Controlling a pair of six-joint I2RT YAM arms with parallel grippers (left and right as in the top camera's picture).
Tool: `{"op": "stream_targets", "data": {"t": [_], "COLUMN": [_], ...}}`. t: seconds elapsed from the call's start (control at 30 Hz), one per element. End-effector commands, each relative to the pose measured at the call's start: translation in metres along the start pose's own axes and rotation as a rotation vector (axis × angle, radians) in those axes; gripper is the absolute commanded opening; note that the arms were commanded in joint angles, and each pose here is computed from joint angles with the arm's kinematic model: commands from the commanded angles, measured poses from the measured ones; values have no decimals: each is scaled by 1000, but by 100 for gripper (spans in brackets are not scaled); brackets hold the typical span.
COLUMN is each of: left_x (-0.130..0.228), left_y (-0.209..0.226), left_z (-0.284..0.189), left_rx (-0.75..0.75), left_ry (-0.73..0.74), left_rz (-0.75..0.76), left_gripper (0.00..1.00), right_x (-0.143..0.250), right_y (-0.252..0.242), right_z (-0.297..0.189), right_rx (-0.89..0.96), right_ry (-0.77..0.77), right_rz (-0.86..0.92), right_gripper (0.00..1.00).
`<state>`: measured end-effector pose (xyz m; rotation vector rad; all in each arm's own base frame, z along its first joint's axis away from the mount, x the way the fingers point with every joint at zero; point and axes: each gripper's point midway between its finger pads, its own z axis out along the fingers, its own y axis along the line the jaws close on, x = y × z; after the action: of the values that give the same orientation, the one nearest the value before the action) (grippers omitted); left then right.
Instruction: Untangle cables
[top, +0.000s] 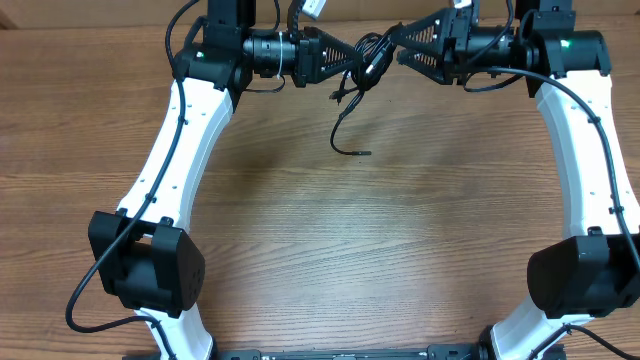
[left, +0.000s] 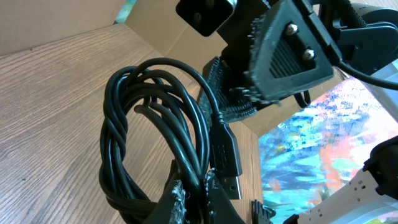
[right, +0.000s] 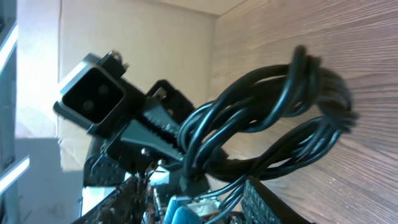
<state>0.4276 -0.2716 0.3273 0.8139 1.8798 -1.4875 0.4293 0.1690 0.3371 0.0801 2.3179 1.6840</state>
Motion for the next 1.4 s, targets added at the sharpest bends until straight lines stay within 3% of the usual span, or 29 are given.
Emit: {"op": "stream_targets", "data": {"t": [0.0, 0.27, 0.43, 0.5, 1.1, 1.37], "left_x": [-3, 0, 2, 2, -14, -15], "left_y": [-13, -21, -25, -25, -2, 3], "left_z": [-2, 8, 14, 13, -51, -58], "left_rx": [18, 38, 49, 48, 49, 34], "left_ry": [-3, 12, 21, 20, -56, -66], "left_rz": [16, 12, 16, 15, -22, -32], "left_gripper": [4, 4, 4, 4, 4, 4], "right_x": [1, 1, -1, -2, -12, -14], "right_y": [20, 19, 20, 19, -5, -10], "right_z": [-6, 10, 11, 10, -18, -26], "right_rx": [17, 62, 64, 69, 130, 142], "right_ry": [-38, -55, -65, -68, -114, -123], "right_rz": [-55, -53, -59, -56, -42, -37], "right_gripper": [49, 37, 12, 8, 8, 8]}}
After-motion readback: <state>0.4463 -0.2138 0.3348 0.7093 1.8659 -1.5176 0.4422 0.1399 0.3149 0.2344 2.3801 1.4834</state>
